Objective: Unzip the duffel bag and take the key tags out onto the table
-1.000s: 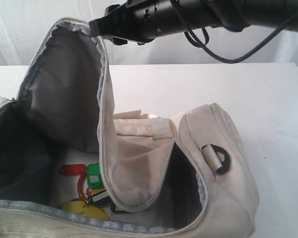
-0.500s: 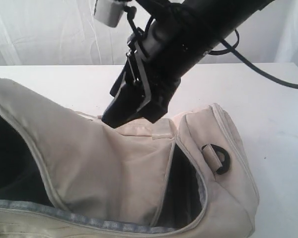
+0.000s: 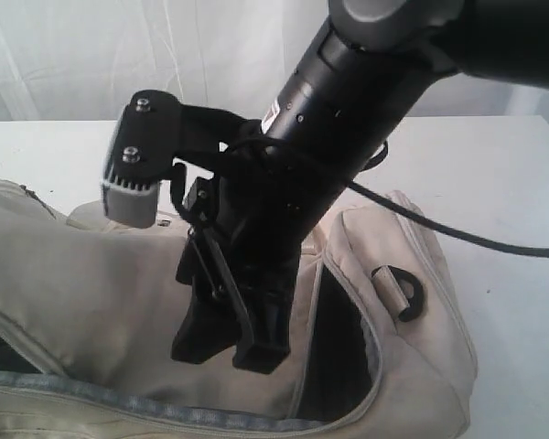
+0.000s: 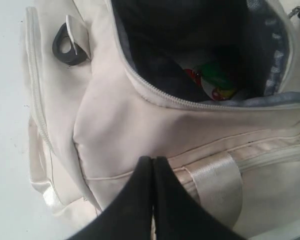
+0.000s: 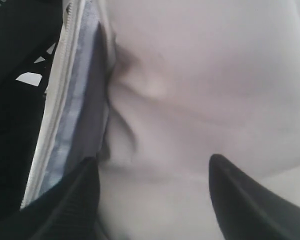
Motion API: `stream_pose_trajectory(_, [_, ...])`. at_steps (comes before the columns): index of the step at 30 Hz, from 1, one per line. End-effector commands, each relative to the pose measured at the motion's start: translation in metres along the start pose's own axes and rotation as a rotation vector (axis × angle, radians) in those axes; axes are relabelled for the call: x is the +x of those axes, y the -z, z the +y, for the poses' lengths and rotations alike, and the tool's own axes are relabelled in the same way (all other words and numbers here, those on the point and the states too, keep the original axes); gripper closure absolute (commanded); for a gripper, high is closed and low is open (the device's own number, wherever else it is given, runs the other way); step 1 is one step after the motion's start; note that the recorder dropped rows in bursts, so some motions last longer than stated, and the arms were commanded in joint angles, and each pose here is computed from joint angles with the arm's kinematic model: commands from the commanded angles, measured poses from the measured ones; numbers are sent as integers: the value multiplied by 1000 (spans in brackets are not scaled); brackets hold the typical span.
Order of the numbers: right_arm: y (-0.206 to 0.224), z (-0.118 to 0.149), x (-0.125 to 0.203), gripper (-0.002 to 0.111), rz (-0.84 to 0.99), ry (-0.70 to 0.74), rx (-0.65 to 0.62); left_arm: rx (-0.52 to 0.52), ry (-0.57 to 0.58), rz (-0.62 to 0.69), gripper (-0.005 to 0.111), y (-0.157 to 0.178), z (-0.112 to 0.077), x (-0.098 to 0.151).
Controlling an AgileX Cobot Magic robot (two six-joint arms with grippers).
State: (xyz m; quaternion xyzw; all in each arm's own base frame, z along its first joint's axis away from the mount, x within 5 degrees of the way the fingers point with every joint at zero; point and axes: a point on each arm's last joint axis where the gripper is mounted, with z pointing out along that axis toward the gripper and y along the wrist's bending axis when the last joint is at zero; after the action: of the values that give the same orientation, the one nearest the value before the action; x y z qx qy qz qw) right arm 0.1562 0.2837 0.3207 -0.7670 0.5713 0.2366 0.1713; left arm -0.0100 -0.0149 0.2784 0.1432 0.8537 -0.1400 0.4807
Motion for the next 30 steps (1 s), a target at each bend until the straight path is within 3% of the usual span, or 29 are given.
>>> stream_pose_trajectory(1, [-9, 7, -11, 49, -38, 30, 36, 8, 2, 4, 107, 0, -1, 2])
stream_pose_trajectory(7, [-22, 2, -25, 49, -108, 2, 131, 8, 2, 4, 107, 0, -1, 2])
stream_pose_trajectory(14, [-60, 2, -32, 45, -88, -4, 103, 8, 2, 4, 107, 0, -1, 2])
stream_pose_trajectory(21, [-93, -17, -43, 46, -174, 2, 275, 8, 2, 4, 107, 0, -1, 2])
stream_pose_trajectory(30, [-127, -32, -35, 86, -159, -19, 320, 8, 2, 4, 107, 0, -1, 2])
